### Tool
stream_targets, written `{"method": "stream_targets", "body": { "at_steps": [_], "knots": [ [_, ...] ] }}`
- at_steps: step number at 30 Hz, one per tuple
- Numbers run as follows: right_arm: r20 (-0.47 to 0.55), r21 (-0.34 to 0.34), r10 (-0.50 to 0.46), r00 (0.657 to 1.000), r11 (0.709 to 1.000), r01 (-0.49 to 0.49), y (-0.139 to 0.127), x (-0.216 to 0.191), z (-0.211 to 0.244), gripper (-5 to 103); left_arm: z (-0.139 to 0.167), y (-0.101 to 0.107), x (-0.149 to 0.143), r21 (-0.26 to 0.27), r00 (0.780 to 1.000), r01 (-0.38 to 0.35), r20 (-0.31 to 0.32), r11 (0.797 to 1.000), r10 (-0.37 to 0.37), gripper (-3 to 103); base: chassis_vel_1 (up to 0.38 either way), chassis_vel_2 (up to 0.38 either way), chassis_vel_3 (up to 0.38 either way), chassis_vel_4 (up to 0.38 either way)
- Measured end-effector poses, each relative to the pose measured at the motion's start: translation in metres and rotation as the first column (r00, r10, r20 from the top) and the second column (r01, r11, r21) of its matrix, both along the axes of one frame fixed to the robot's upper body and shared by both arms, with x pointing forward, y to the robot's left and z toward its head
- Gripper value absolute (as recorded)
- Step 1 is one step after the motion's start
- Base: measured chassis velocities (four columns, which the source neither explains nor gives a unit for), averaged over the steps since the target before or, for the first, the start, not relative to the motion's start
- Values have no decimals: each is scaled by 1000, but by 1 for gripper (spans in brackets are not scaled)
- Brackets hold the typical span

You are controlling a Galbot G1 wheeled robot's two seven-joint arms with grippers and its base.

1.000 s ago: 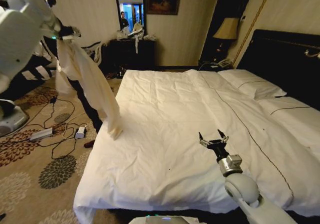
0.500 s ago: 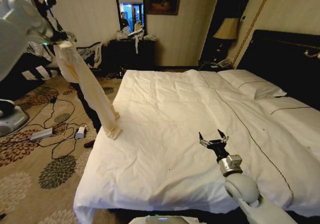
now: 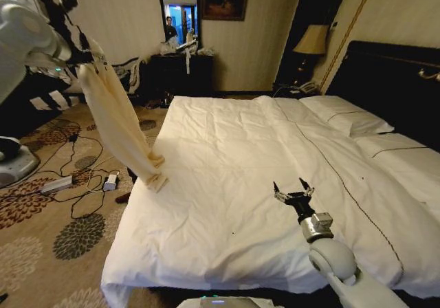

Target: Pick up the clothes from the bed and hang them on the clothes hanger.

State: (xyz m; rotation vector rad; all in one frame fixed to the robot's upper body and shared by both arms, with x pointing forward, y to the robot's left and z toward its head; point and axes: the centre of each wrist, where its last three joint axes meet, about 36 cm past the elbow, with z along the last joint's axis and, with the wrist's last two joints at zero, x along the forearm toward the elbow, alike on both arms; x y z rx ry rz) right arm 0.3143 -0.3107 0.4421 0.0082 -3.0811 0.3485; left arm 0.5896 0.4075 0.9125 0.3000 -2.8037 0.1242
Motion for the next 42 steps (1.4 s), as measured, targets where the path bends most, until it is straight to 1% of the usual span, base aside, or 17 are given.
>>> {"method": "stream_targets", "body": {
  "at_steps": [7, 14, 20, 23, 24, 25, 27, 28, 30, 31, 32, 35, 36, 38, 39, 40, 42],
  "knots": [
    [0, 0, 0, 1000, 1000, 0, 0, 0, 0, 100, 8, -5, -8, -14, 1000, 16, 12, 1000, -16, 100, 0, 0, 0, 0],
    [0, 0, 0, 1000, 1000, 0, 0, 0, 0, 100, 34, -13, -16, -21, 998, 38, 55, 999, -37, 100, 0, 0, 0, 0],
    [0, 0, 0, 1000, 1000, 0, 0, 0, 0, 100, 56, -14, -13, -35, 996, 25, 85, 999, -22, 100, 0, 0, 0, 0],
    [0, 0, 0, 1000, 1000, 0, 0, 0, 0, 100, 57, -14, -13, -35, 996, 25, 87, 999, -22, 100, 0, 0, 0, 0],
    [0, 0, 0, 1000, 1000, 0, 0, 0, 0, 100, 59, -17, -12, -34, 996, 28, 90, 999, -25, 100, 0, 0, 0, 0],
    [0, 0, 0, 1000, 1000, 0, 0, 0, 0, 100, 60, -28, -14, -31, 995, 53, 92, 998, -50, 100, 0, 0, 0, 0],
    [0, 0, 0, 1000, 1000, 0, 0, 0, 0, 100, 54, -41, -18, -18, 992, 94, 92, 995, -91, 100, 0, 0, 0, 0],
    [0, 0, 0, 1000, 1000, 0, 0, 0, 0, 100, 54, -41, -18, -18, 992, 94, 92, 995, -91, 100, 0, 0, 0, 0],
    [0, 0, 0, 1000, 1000, 0, 0, 0, 0, 100, 38, -55, -28, 1, 981, 173, 91, 985, -173, 100, 0, 0, 0, 0],
    [0, 0, 0, 1000, 1000, 0, 0, 0, 0, 100, 22, -57, -35, 14, 967, 228, 111, 974, -228, 100, 0, 0, 0, 0],
    [0, 0, 0, 1000, 1000, 0, 0, 0, 0, 100, 22, -57, -35, 14, 967, 228, 111, 974, -228, 100, 0, 0, 0, 0],
    [0, 0, 0, 1000, 1000, 0, 0, 0, 0, 100, -23, -54, -56, 46, 925, 332, 179, 942, -335, 100, 0, 0, 0, 0],
    [0, 0, 0, 1000, 1000, 0, 0, 0, 0, 100, -23, -54, -56, 46, 925, 332, 179, 942, -335, 100, 0, 0, 0, 0],
    [0, 0, 0, 1000, 1000, 0, 0, 0, 0, 100, -46, -53, -72, 67, 899, 365, 235, 929, -370, 100, 0, 0, 0, 0],
    [0, 0, 0, 1000, 1000, 0, 0, 0, 0, 100, -62, -57, -83, 92, 880, 386, 263, 918, -396, 100, 0, 0, 0, 0],
    [0, 0, 0, 1000, 1000, 0, 0, 0, 0, 100, -62, -57, -83, 92, 880, 386, 263, 918, -396, 100, 0, 0, 0, 0],
    [0, 0, 0, 1000, 1000, 0, 0, 0, 0, 100, -103, -67, -113, 132, 835, 440, 304, 888, -458, 100, 0, 0, 0, 0]
  ]
}}
